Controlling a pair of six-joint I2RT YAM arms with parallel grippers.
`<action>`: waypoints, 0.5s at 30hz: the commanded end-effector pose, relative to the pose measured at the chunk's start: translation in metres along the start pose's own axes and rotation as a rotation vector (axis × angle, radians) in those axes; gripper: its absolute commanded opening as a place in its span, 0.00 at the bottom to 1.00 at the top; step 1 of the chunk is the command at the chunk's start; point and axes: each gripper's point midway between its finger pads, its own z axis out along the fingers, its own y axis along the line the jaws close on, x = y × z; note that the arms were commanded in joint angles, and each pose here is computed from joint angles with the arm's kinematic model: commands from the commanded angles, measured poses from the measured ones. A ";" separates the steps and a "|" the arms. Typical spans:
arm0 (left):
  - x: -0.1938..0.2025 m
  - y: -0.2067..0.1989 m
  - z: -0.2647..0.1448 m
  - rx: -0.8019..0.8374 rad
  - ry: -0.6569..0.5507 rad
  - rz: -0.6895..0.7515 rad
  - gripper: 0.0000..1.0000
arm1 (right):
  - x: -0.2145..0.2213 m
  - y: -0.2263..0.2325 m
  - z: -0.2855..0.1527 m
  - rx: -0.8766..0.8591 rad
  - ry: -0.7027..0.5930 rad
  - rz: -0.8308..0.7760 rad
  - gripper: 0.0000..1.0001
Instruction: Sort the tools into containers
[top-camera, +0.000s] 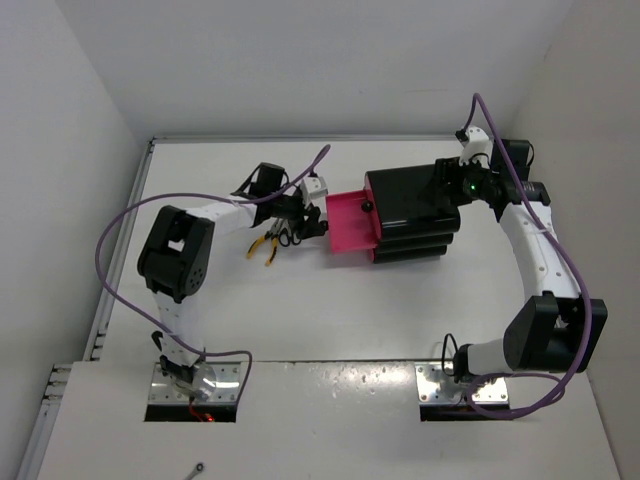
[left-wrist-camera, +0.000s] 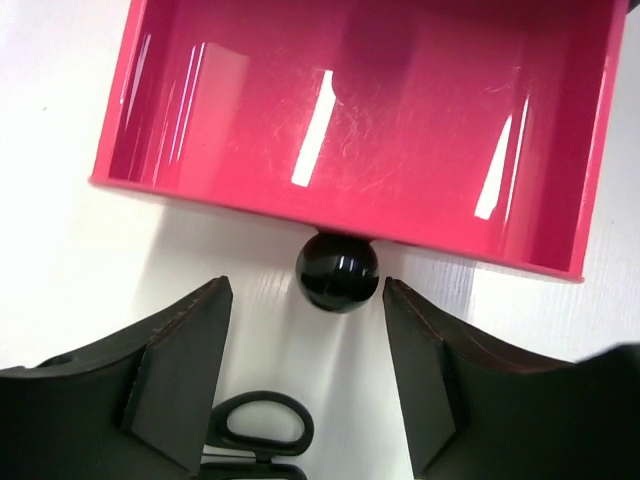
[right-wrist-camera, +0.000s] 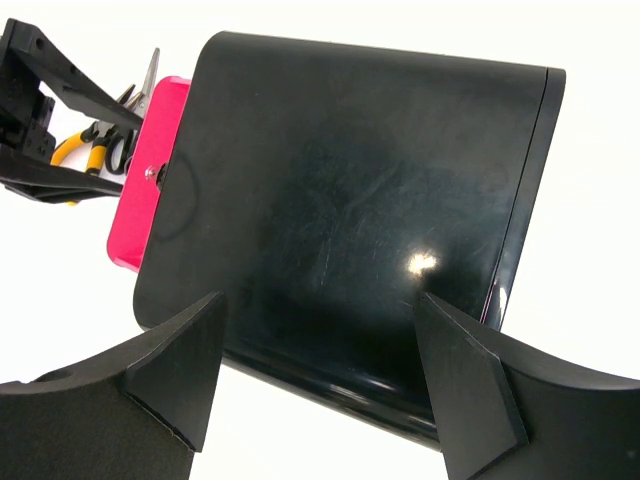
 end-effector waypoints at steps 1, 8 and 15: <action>-0.024 0.007 -0.012 -0.024 -0.039 0.021 0.69 | -0.008 0.005 -0.005 -0.001 -0.025 -0.014 0.75; -0.076 0.020 -0.043 -0.098 -0.111 -0.100 0.78 | -0.012 0.005 -0.006 0.000 -0.033 -0.027 0.75; -0.064 0.037 -0.108 -0.320 -0.057 -0.545 1.00 | -0.015 0.008 -0.011 0.002 -0.060 -0.032 0.75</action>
